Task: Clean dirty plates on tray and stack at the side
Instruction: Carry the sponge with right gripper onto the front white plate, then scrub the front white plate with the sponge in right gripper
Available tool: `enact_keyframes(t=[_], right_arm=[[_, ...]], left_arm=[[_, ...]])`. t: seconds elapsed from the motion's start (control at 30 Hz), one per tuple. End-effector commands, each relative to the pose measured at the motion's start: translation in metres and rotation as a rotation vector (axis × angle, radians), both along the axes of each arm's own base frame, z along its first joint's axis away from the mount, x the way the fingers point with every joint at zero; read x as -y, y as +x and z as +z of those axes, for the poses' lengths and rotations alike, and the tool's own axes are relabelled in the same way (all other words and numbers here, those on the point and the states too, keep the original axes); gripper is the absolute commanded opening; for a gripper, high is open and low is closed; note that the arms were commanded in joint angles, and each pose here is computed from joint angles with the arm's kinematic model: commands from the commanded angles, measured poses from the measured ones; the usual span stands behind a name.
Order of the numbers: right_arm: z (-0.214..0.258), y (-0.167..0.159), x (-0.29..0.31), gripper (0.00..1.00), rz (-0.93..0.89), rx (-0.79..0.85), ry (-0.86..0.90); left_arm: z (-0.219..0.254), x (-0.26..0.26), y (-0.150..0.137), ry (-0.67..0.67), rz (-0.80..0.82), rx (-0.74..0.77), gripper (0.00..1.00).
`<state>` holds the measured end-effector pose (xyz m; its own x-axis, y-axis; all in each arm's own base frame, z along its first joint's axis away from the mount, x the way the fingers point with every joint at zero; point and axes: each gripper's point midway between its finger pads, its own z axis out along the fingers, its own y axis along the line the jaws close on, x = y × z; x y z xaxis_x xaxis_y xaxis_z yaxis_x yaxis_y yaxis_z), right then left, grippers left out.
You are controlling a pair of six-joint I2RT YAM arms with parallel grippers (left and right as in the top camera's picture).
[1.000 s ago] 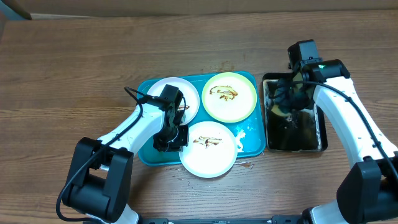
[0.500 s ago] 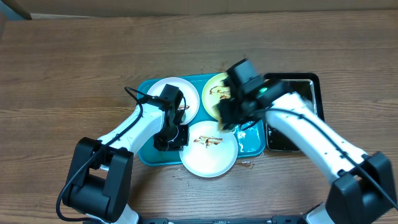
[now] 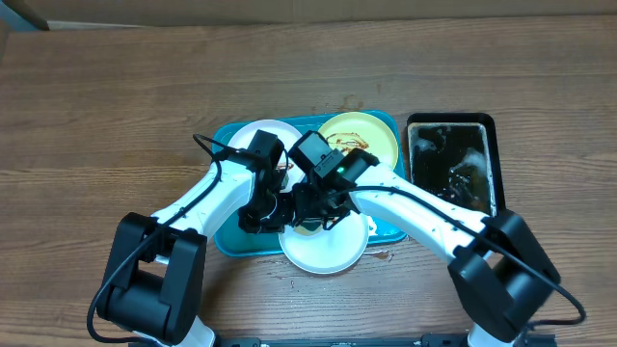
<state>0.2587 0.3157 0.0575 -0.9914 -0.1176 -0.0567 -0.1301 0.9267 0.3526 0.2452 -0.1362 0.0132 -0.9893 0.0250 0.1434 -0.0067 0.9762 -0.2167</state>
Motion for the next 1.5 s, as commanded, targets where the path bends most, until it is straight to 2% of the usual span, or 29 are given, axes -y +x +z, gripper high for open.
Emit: enact_keyframes(t=[0.0,0.37,0.53,0.73,0.97,1.1,1.47], right_arm=[[-0.011,0.001,-0.002,0.04,-0.065,-0.024,-0.011],[-0.045,-0.002,0.005,0.04,-0.123,-0.094,-0.087],[-0.051,0.01,0.048,0.04,-0.187,-0.052,-0.25],[-0.052,0.009,0.089,0.04,-0.228,-0.093,-0.374],[-0.045,-0.002,0.079,0.04,0.065,-0.08,-0.319],[-0.034,-0.009,0.055,0.04,0.338,-0.043,-0.165],[-0.027,0.006,0.006,0.04,0.403,0.111,-0.028]], left_arm=[[0.0,0.002,0.004,0.003,-0.008,0.009,0.04],[0.0,0.002,0.003,0.0,-0.008,0.007,0.04],[0.0,0.002,0.003,0.0,-0.008,0.007,0.04],[0.001,0.002,0.003,0.001,-0.009,0.003,0.04],[0.0,0.003,0.006,-0.003,-0.009,0.018,0.04],[0.0,0.006,0.014,-0.016,-0.009,0.049,0.04],[0.0,0.01,0.016,-0.025,-0.02,0.064,0.04]])
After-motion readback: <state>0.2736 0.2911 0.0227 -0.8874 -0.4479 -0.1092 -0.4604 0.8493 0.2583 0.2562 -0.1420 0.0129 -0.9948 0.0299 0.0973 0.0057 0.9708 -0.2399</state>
